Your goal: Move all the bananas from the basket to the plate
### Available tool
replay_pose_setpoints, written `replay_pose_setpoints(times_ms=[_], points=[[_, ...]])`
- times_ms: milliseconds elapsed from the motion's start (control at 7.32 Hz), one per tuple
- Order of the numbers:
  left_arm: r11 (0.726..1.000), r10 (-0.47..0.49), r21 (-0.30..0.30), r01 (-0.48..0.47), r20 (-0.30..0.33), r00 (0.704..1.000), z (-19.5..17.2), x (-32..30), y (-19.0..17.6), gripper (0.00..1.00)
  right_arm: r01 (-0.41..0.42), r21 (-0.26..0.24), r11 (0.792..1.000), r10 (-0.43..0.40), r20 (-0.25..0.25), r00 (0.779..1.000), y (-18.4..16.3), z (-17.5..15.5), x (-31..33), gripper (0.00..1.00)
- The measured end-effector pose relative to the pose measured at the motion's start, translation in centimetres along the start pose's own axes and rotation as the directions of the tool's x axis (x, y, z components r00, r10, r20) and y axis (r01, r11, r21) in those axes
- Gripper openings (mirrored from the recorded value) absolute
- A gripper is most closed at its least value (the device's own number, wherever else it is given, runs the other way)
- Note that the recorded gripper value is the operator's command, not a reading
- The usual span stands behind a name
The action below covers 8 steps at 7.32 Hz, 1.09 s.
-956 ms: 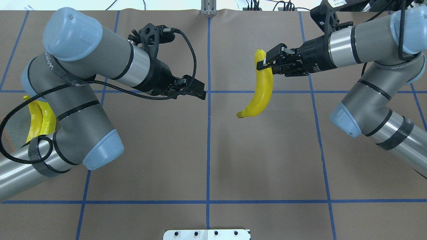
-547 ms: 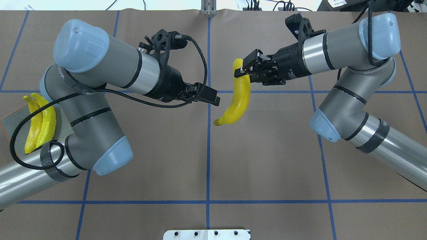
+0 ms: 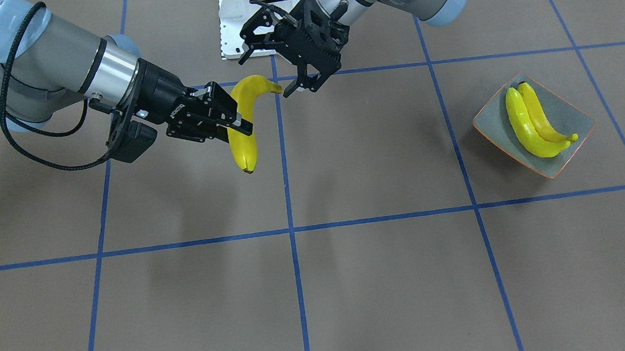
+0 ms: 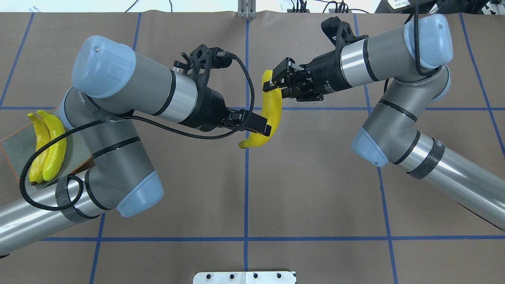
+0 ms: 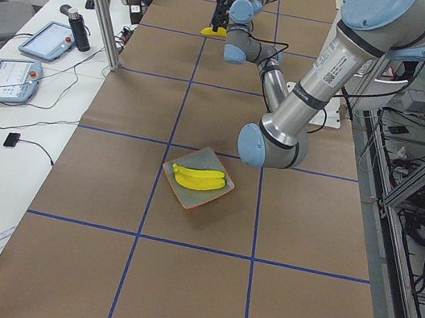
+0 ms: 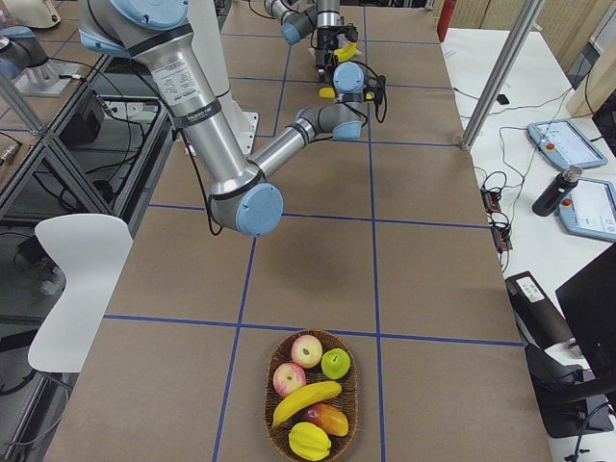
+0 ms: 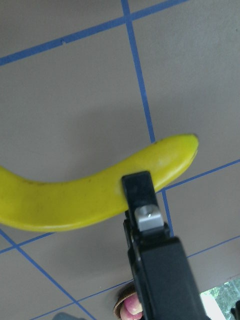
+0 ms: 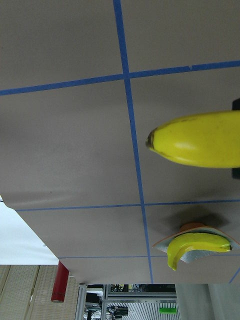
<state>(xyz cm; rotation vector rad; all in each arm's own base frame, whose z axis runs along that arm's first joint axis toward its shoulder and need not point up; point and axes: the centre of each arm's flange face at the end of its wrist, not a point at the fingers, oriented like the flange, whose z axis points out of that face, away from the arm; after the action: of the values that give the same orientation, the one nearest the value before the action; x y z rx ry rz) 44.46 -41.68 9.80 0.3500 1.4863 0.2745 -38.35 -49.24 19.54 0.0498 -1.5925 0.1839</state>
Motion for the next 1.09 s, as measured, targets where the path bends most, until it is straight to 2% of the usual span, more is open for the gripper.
replay_pose_setpoints(times_ms=[547,683,820,956,1093], points=[[1.000,0.004,0.012,-0.004,0.001,1.000,0.6,0.3,-0.4,0.97,-0.020,-0.030,0.999,0.020,0.013,1.000,0.9,0.7,-1.1,0.00],[1.000,0.005,0.020,-0.005,0.004,1.000,1.0,0.5,-0.5,0.84,-0.019,-0.035,0.999,0.019,0.015,1.000,1.2,0.8,-1.2,0.00],[1.000,0.006,0.025,-0.006,0.004,1.000,1.3,0.7,-0.6,0.40,-0.018,-0.039,0.999,0.019,0.017,1.000,1.4,0.8,-1.3,0.00],[1.000,0.006,0.026,-0.006,0.003,1.000,1.5,0.8,-0.6,0.00,-0.018,-0.042,0.999,0.018,0.018,1.000,1.6,0.9,-1.3,0.00],[1.000,0.002,0.021,-0.002,0.001,1.000,1.7,1.0,-0.3,0.00,-0.017,-0.043,0.999,0.018,0.018,1.000,1.7,0.9,-1.3,0.00]])
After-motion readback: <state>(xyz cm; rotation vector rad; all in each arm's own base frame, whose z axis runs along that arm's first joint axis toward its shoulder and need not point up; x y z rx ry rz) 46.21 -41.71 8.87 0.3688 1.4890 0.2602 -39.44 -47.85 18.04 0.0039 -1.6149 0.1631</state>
